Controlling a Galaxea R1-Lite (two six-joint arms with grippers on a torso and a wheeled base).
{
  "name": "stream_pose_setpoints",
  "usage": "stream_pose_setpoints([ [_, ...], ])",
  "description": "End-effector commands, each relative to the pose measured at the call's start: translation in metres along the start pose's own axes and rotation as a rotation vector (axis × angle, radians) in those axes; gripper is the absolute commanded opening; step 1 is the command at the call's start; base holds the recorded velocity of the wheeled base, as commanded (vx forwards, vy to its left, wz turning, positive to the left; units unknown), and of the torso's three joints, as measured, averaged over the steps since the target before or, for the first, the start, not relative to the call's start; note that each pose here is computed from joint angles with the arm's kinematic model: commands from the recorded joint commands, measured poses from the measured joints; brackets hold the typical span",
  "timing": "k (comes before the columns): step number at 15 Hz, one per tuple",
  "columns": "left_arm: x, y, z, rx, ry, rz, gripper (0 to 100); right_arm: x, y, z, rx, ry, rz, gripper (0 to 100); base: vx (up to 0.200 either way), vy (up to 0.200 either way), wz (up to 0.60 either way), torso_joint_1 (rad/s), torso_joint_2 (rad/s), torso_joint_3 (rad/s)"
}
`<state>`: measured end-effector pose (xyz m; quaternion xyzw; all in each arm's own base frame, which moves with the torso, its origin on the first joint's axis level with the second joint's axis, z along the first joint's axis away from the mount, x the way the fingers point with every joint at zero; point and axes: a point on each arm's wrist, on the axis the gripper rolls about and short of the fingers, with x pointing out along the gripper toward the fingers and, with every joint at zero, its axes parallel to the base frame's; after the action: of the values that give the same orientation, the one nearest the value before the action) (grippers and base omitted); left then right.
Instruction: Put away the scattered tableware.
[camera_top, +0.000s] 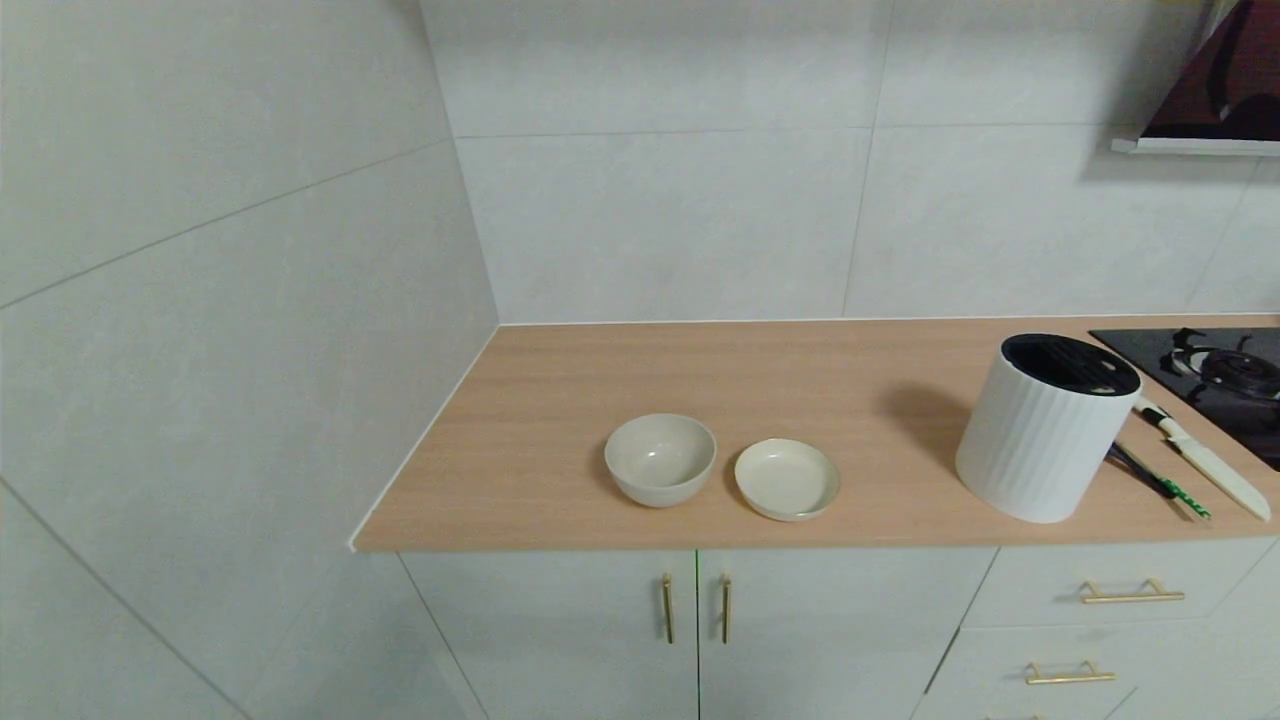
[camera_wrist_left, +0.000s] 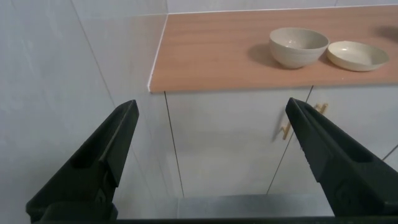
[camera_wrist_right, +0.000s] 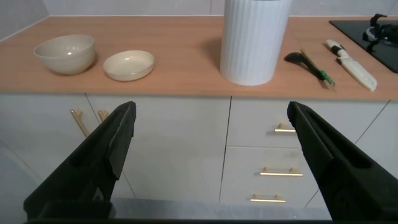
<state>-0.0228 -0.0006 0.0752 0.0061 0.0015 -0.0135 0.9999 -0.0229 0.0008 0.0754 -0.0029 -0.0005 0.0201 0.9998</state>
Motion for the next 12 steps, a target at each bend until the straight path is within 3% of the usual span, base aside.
stream_pose_setpoints([
  [1,0.0,0.0,0.0,0.0,0.0,0.001,100,0.0001,0.0,0.0001,0.0,0.001,0.0,100,0.0,0.0,0.0,-0.159,0.34,0.183],
  [12,0.0,0.0,0.0,0.0,0.0,0.001,100,0.0001,0.0,0.0001,0.0,0.001,0.0,100,0.0,0.0,0.0,-0.201,0.44,0.238],
])
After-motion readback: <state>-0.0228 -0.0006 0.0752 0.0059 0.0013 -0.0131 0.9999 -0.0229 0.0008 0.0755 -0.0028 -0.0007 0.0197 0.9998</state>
